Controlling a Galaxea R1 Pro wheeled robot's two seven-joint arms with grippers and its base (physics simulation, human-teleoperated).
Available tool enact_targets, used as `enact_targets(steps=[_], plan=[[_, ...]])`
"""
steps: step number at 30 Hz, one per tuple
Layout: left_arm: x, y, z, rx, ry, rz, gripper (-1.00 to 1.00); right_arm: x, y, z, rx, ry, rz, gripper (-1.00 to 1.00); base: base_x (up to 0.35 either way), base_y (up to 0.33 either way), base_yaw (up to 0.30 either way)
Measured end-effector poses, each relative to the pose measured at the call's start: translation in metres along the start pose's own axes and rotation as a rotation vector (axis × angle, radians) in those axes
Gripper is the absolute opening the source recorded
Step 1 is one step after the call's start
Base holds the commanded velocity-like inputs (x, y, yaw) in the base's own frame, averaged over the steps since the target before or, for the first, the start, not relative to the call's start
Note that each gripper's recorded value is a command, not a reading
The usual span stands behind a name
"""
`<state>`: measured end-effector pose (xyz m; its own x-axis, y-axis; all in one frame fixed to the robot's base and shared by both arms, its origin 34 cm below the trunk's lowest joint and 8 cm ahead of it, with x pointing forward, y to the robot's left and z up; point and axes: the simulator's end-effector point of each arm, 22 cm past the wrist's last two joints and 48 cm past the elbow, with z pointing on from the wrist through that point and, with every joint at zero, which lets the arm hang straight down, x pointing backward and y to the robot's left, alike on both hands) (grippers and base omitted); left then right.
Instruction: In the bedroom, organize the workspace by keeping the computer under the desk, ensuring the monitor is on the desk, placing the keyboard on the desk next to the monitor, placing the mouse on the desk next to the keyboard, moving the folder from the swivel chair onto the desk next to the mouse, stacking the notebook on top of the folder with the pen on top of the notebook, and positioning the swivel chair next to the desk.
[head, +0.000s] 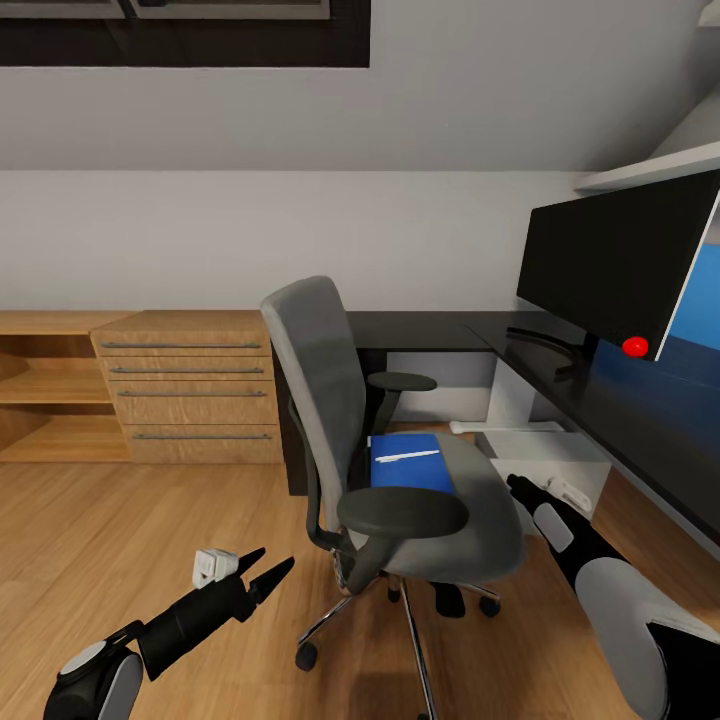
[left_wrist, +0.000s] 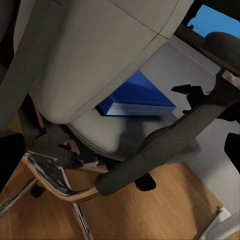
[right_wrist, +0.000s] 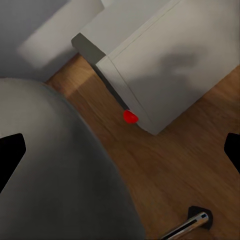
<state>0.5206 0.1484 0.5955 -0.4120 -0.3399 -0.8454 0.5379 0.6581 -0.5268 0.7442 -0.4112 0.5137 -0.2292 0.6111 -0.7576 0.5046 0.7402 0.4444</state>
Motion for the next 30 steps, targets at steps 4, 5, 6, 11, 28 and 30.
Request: enact_targets(steps=[4, 5, 6, 11, 28, 30], plan=[[0.0, 0.0, 0.0, 0.001, 0.001, 0.001, 1.0, 0.0, 0.0, 0.0, -0.001, 0.001, 0.001, 1.0, 0.0, 0.0, 0.0], [0.0, 0.0, 0.0, 0.0, 0.002, 0.001, 1.0, 0.001, 0.0, 0.0, -0.001, 0.002, 0.001, 1.0, 0.0, 0.0, 0.0], [0.001, 0.0, 0.0, 0.0, 0.003, 0.002, 1.0, 0.001, 0.0, 0.0, -0.001, 0.002, 0.002, 1.0, 0.0, 0.0, 0.0], [0.001, 0.0, 0.0, -0.001, 0.004, 0.003, 1.0, 0.009, 0.001, 0.0, -0.005, 0.039, 0.037, 1.0, 0.0, 0.0, 0.0], [0.002, 0.001, 0.0, -0.003, 0.007, 0.003, 1.0, 0.031, 0.006, -0.002, -0.02, 0.138, 0.128, 1.0, 0.0, 0.0, 0.0], [0.002, 0.001, 0.0, -0.003, 0.008, 0.003, 1.0, 0.031, 0.006, -0.002, -0.02, 0.138, 0.129, 1.0, 0.0, 0.0, 0.0]])
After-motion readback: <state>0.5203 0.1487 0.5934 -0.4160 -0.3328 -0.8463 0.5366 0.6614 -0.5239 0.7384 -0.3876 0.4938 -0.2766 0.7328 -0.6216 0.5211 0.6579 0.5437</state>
